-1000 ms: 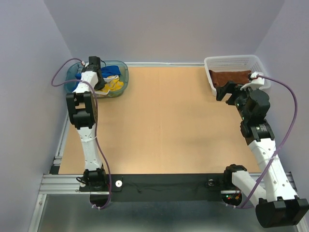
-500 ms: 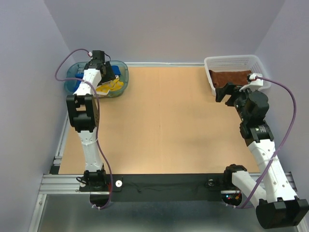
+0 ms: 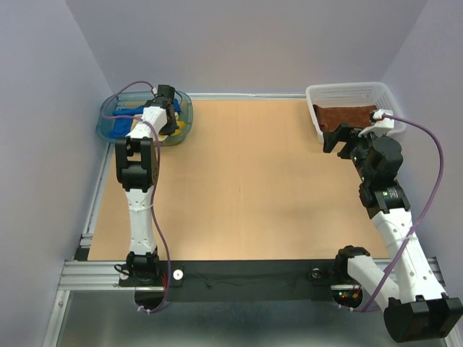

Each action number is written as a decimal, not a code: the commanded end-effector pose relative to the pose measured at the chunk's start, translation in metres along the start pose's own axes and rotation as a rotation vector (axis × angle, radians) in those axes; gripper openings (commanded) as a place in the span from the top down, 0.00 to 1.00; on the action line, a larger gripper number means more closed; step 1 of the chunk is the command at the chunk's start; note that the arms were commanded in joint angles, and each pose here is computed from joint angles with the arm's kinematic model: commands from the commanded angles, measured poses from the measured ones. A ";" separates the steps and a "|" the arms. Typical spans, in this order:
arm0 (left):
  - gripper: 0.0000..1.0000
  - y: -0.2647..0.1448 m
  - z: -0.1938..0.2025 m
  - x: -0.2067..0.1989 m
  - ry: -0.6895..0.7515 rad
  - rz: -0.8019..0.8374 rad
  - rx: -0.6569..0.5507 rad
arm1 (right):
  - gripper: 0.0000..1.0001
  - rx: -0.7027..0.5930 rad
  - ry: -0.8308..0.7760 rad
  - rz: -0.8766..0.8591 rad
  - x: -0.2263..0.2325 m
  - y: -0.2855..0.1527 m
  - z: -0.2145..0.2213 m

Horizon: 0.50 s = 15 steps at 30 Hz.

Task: Fold and stack the towels
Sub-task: Grab crumpled towel

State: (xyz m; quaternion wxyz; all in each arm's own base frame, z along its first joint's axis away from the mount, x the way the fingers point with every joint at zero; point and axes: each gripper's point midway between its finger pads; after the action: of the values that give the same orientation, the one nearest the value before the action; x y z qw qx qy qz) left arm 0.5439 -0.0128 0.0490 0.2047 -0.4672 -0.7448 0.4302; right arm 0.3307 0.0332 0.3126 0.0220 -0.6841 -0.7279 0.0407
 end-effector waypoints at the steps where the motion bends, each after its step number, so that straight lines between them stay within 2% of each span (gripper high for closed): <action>1: 0.99 -0.063 -0.066 -0.003 -0.034 0.016 -0.178 | 0.00 -0.060 -0.018 0.008 0.000 -0.001 -0.015; 4: 0.99 -0.116 -0.105 -0.004 -0.068 0.035 -0.294 | 0.00 -0.063 -0.016 0.003 0.001 -0.001 -0.016; 5: 1.00 -0.148 -0.128 -0.007 -0.095 0.068 -0.365 | 0.00 -0.063 -0.016 0.002 0.001 -0.002 -0.016; 7: 1.00 -0.185 -0.149 -0.007 -0.128 0.099 -0.442 | 0.00 -0.065 -0.015 -0.003 0.002 -0.001 -0.017; 8: 1.00 -0.221 -0.167 -0.010 -0.155 0.150 -0.513 | 0.00 -0.068 -0.015 -0.003 0.002 -0.002 -0.018; 11: 1.00 -0.276 -0.189 -0.022 -0.192 0.290 -0.611 | 0.00 -0.076 -0.013 -0.009 0.003 -0.002 -0.022; 15: 1.00 -0.371 -0.201 -0.044 -0.211 0.536 -0.736 | 0.00 -0.084 -0.012 -0.026 0.006 -0.002 -0.028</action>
State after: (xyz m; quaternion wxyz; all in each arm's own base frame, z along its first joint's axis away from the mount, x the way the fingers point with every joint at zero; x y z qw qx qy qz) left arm 0.5477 -0.0072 0.3416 -0.0347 -0.5625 -0.7749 0.2862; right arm 0.3305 0.0352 0.3126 0.0207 -0.6815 -0.7303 0.0419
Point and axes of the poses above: each gripper's point midway between its finger pads, its own y axis out along the fingers, its own x axis along the line the jaws close on, z = x × y, and after that the axes turned 15 degrees about -y, right-handed
